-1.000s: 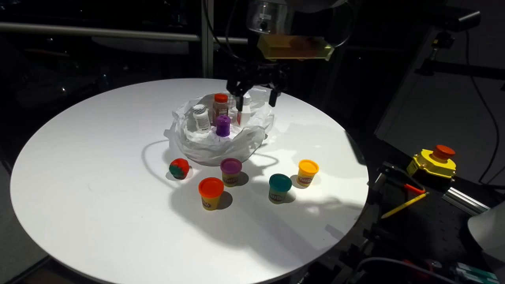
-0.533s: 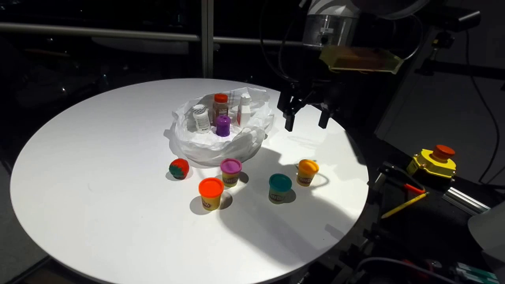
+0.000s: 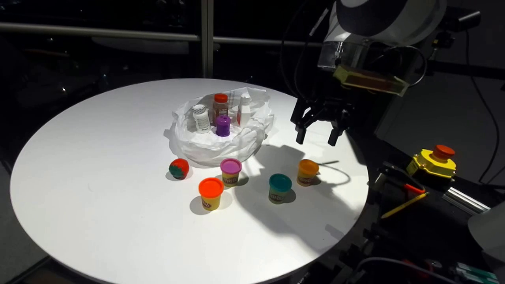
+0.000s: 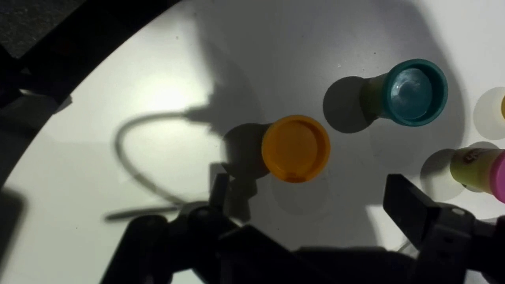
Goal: Pick up the objects from the table and put them on the plastic
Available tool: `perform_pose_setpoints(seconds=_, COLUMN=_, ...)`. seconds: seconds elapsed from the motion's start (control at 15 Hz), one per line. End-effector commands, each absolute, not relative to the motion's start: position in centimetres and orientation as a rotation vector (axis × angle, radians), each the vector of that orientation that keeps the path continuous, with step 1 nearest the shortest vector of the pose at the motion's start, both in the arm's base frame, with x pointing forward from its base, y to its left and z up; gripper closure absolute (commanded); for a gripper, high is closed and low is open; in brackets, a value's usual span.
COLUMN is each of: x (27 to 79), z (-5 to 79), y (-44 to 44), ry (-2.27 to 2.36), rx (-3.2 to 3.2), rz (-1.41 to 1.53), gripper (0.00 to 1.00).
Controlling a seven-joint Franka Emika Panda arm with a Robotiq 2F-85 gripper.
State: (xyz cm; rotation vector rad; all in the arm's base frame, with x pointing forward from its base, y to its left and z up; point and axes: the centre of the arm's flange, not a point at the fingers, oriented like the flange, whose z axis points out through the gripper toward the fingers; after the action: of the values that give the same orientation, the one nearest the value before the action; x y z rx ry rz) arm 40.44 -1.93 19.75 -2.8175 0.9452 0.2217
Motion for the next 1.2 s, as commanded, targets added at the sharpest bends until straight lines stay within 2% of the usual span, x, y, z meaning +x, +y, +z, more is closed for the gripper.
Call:
perform_pose_setpoints(seconds=0.0, x=40.6, z=16.8, y=-1.1, ry=0.959, rx=-2.836, rz=0.201, gripper=0.00)
perform_pose_setpoints(seconds=0.6, x=40.3, z=12.6, y=0.5, ry=0.967, rx=-2.896, rz=0.146, gripper=0.00)
perform_pose_setpoints(seconds=0.67, x=40.2, z=12.5, y=0.6, ry=0.970, rx=-2.900, rz=0.137, gripper=0.25)
perform_pose_setpoints(seconds=0.73, x=40.1, z=12.6, y=0.7, ry=0.978, rx=-2.906, rz=0.120, gripper=0.26)
perform_pose_setpoints(seconds=0.8, x=39.9, z=12.8, y=0.6, ry=0.989, rx=-2.906, rz=0.110, gripper=0.32)
perform_pose_setpoints(seconds=1.0, x=39.3, z=14.3, y=0.4, ry=1.045, rx=-2.886, rz=0.086, gripper=0.58)
perform_pose_setpoints(seconds=1.13, x=38.8, z=16.2, y=0.3, ry=1.092, rx=-2.894, rz=0.068, gripper=0.71)
